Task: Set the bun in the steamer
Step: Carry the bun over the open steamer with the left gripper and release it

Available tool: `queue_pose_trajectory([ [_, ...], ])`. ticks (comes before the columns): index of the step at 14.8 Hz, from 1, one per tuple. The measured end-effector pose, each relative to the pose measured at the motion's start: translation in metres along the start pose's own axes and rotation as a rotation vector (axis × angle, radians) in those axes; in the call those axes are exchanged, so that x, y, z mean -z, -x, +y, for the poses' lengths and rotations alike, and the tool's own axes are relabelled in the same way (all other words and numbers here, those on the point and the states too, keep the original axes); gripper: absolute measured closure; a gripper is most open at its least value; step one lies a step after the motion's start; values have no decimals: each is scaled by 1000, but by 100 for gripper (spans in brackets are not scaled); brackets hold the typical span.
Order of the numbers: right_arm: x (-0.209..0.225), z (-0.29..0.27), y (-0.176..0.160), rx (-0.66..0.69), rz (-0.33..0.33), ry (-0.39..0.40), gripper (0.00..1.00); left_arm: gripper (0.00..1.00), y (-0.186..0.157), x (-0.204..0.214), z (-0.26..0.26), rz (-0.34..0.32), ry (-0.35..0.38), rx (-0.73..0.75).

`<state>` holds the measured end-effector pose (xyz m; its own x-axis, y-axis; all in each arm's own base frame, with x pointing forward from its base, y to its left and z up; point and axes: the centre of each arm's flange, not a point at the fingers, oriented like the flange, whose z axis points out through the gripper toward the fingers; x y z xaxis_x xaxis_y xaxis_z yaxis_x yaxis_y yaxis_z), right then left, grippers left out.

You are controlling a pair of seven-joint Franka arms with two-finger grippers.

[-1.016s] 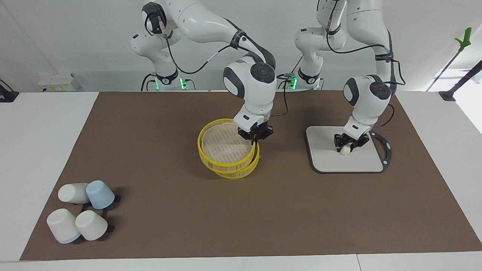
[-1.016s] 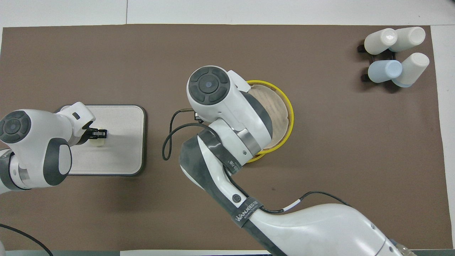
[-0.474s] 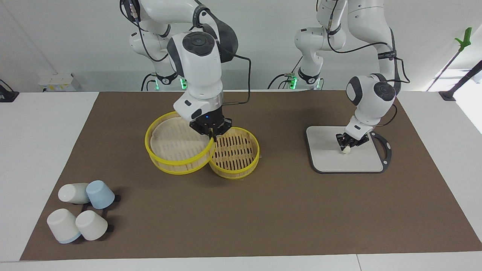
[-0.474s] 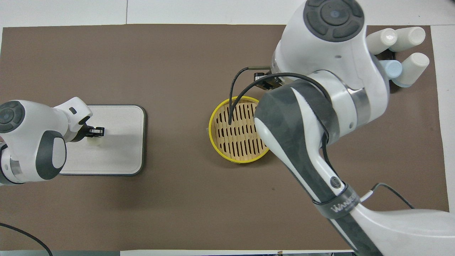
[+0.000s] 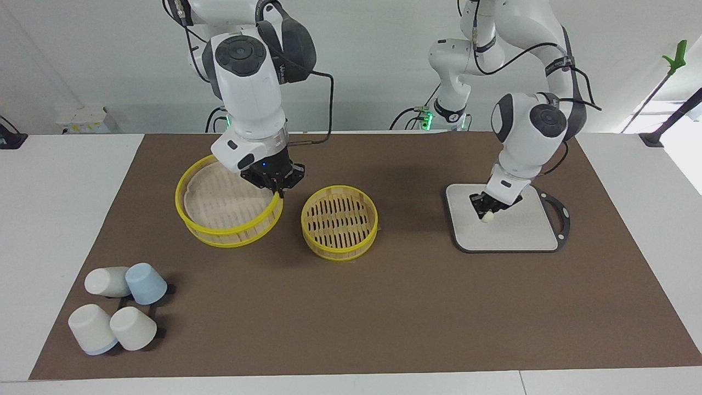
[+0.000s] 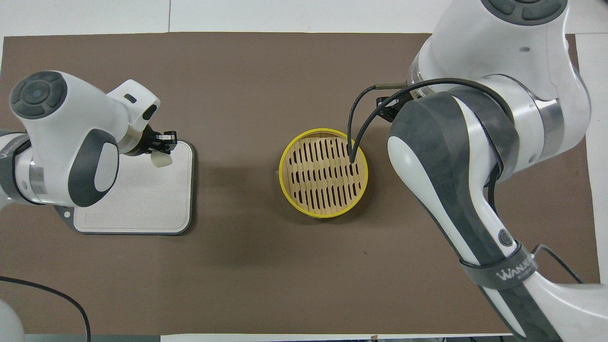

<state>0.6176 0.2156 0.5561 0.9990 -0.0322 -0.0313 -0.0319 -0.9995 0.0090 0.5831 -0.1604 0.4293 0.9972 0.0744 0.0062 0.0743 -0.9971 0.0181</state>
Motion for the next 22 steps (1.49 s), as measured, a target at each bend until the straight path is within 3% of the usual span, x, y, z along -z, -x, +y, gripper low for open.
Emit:
queue_pose_trajectory([
  [7, -3, 8, -2, 6, -8, 2, 91, 73, 45, 10, 170, 71, 112, 53],
  [12, -2, 17, -1, 13, -12, 2, 91, 73, 102, -40, 254, 94, 144, -18],
  [16, -4, 18, 0, 13, -16, 4, 91, 72, 120, -87, 281, 89, 132, -55],
  [20, -5, 18, 1, 13, -19, 5, 91, 68, 123, -93, 285, 94, 136, -61],
  [22, -5, 18, 1, 13, -19, 5, 91, 51, 127, -94, 288, 101, 145, -50],
])
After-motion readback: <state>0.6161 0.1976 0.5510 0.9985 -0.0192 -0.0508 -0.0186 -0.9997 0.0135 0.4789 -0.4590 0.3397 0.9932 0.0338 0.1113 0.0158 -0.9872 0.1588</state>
